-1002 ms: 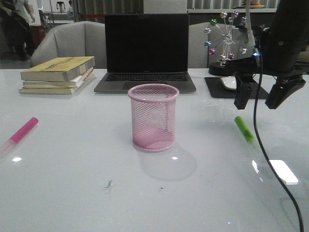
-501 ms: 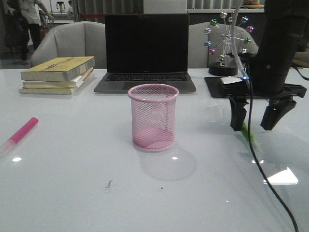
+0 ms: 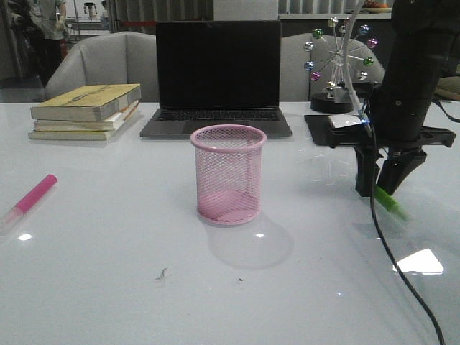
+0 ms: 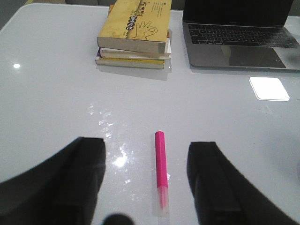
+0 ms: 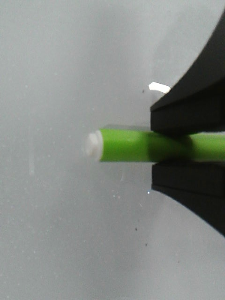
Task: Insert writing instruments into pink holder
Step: 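Lift the green marker with the right gripper and drop it into the pink holder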
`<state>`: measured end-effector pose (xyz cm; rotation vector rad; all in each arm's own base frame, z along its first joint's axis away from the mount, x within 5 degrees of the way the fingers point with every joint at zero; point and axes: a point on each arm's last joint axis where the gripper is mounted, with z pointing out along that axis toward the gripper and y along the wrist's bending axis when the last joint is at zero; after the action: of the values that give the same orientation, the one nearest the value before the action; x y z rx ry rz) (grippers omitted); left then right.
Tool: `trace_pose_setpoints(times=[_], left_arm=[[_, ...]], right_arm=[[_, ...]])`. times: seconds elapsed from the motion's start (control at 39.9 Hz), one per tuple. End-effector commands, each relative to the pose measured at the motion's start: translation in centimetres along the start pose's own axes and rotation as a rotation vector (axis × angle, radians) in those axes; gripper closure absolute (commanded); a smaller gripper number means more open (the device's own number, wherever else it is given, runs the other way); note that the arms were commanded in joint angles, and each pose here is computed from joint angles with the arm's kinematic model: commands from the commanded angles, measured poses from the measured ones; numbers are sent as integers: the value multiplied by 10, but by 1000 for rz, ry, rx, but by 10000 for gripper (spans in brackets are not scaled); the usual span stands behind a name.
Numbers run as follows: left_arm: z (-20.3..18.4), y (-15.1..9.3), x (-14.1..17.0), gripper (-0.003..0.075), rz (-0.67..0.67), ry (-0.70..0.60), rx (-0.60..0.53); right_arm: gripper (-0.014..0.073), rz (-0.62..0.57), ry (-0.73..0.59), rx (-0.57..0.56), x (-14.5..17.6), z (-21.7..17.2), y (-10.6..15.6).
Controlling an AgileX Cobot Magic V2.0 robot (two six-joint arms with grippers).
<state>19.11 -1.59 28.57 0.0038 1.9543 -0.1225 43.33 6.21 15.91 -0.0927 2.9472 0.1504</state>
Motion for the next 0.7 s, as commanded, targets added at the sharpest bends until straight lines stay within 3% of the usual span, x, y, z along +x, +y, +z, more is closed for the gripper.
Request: trace_pose_setpoints(times=[0.0,0.23,0.5,0.68], left_arm=[[-4,-2,-20,264,-8,-114,1],[-4,-2,-20,264,-6,-114,1],[-4,-2,-20,264,-4,-114,1],[-4,-2,-20,264,-4,-114,1]], right_arm=[[527,-3,-73,-18,-7,-19,4],[533,-24,-190,-37,-11,-54,17],[533,-151,-576,-84,-7,-152,66],[533,-226,-753,-126,15,-187,93]])
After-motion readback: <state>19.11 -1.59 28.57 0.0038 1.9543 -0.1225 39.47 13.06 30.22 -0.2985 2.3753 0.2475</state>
